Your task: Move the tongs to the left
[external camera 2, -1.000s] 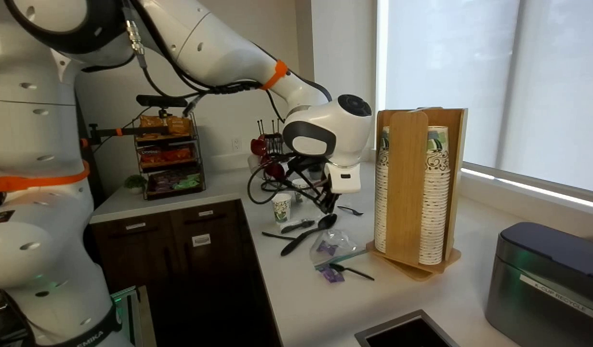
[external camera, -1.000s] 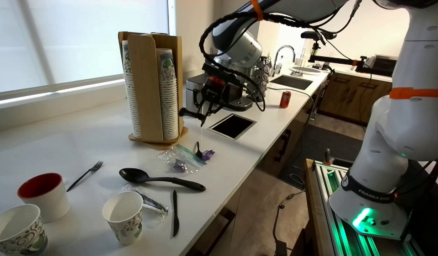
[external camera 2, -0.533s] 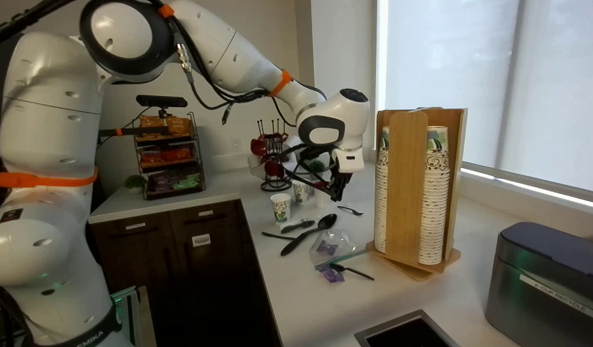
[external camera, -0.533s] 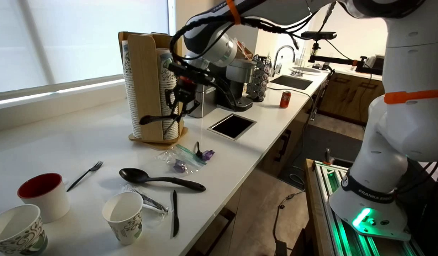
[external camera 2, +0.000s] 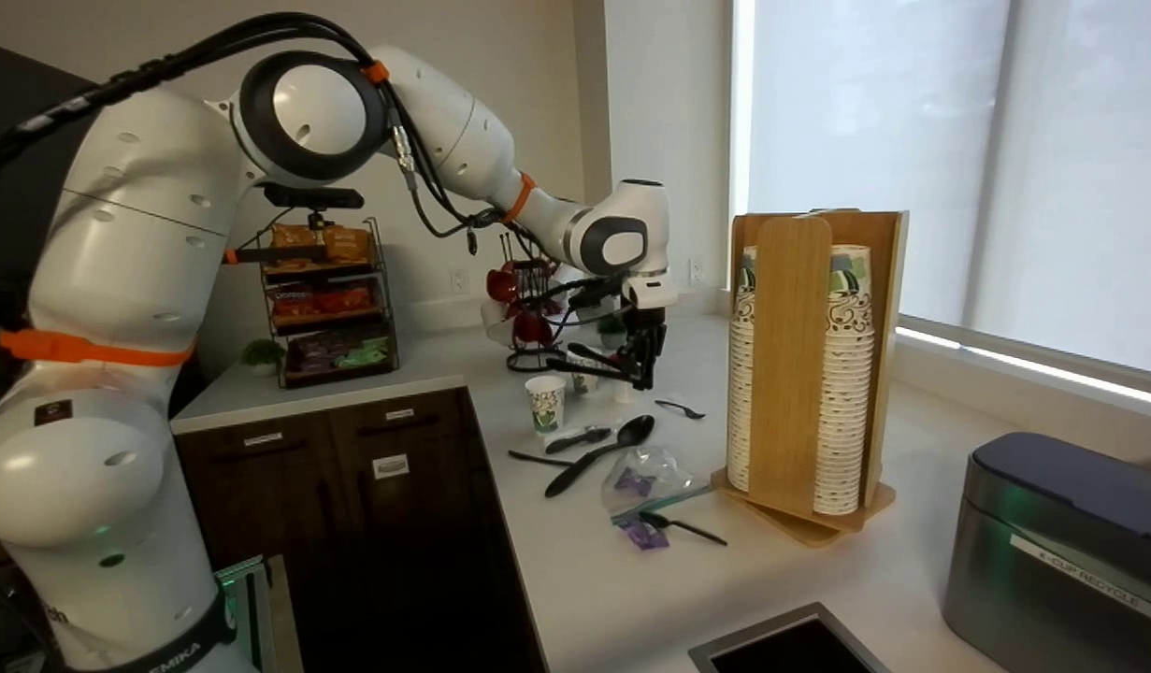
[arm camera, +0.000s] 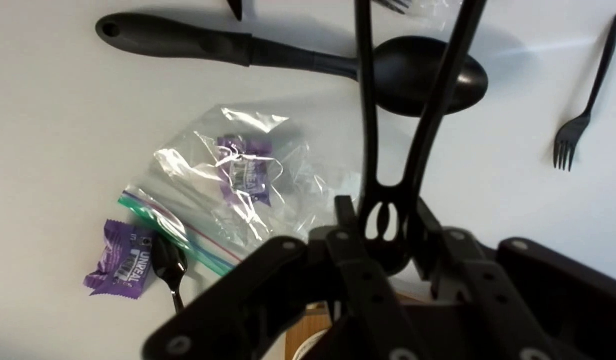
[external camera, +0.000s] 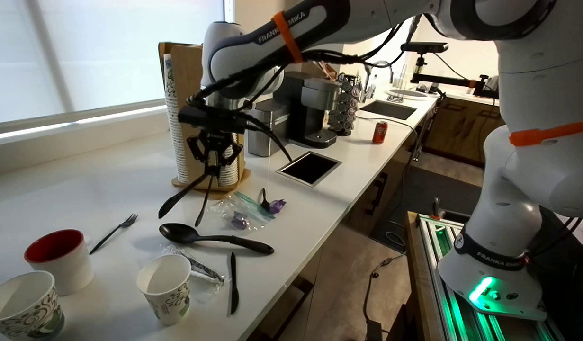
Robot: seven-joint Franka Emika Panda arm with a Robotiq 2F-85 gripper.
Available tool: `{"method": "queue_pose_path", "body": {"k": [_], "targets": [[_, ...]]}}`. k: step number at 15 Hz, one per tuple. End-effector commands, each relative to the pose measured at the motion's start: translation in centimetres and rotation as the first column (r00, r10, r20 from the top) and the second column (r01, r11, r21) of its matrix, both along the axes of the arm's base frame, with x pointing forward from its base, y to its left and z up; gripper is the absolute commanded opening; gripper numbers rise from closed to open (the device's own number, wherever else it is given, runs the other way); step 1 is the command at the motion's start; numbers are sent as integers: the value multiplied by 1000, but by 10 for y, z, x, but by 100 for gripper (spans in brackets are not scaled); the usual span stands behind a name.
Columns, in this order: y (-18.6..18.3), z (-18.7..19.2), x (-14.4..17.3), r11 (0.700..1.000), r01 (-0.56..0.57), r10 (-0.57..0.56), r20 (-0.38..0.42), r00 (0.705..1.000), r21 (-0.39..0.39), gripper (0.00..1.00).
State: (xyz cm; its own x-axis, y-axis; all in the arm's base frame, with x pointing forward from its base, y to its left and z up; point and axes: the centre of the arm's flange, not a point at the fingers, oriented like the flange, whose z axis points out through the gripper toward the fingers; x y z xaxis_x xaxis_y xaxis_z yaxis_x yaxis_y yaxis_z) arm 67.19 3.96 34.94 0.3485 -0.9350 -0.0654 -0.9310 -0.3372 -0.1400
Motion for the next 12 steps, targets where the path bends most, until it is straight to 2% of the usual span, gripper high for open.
{"method": "queue_pose_path", "body": {"k": [1,4,12], "targets": [[-3,0,0,1000,2,-2,1,1000,0,29],[-16,1,1,1000,12,-12,3,1000,-2,29],[-16,1,1,1000,11,-11,3,1000,-1,29]]}}
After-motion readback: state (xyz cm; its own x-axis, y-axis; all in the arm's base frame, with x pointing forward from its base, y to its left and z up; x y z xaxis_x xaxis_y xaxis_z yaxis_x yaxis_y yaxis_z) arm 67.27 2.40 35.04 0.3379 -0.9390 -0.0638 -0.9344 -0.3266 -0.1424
